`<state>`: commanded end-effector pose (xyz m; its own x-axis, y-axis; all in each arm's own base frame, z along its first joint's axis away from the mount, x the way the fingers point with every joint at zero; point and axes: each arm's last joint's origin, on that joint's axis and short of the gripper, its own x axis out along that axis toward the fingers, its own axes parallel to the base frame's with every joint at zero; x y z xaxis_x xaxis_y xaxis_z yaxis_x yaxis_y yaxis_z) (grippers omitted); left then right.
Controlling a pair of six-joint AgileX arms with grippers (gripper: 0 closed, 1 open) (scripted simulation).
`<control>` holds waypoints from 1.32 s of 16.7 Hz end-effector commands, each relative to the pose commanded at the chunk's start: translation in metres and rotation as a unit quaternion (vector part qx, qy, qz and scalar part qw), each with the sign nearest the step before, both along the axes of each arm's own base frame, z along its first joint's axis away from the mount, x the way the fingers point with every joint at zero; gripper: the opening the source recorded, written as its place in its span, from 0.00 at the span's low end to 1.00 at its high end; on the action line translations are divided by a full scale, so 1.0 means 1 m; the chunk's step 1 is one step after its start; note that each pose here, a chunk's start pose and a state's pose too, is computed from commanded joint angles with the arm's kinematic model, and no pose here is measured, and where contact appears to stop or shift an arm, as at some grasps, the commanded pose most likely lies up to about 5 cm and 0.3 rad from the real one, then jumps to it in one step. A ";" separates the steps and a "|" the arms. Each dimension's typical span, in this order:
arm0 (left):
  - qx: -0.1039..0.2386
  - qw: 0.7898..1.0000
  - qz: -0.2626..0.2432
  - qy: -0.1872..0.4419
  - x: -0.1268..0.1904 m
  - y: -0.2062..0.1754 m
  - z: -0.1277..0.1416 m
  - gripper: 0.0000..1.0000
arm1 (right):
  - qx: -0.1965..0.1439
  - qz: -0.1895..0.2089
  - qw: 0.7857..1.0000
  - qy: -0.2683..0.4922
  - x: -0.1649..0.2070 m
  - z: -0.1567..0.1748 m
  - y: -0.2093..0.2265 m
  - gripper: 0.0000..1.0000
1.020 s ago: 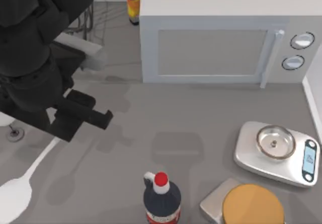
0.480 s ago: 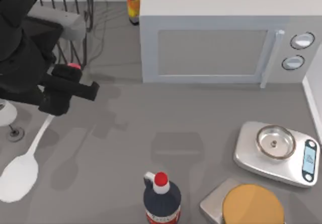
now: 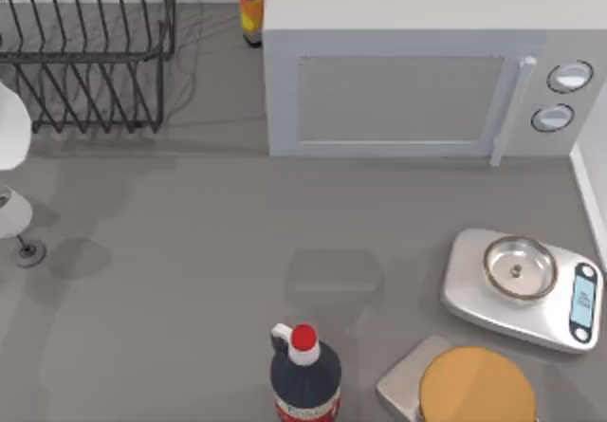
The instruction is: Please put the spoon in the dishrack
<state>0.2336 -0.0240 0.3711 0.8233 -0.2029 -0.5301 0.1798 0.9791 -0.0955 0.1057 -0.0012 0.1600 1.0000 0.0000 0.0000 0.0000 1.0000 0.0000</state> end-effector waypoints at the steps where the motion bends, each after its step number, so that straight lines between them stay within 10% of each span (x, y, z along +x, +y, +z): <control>1: -0.004 0.999 0.016 -0.052 -0.004 0.011 0.008 0.00 | 0.000 0.000 1.000 0.000 0.000 0.000 0.000 1.00; 7: 0.014 0.961 0.085 -0.262 -0.047 0.051 0.044 0.00 | 0.000 0.000 1.000 0.000 0.000 0.000 0.000 1.00; 14: 0.018 0.956 0.090 -0.280 -0.051 0.053 0.048 0.00 | 0.000 0.000 1.000 0.000 0.000 0.000 0.000 1.00; 22: 0.018 0.957 0.092 -0.275 0.052 0.063 -0.001 0.00 | 0.000 0.000 1.000 0.000 0.000 0.000 0.000 1.00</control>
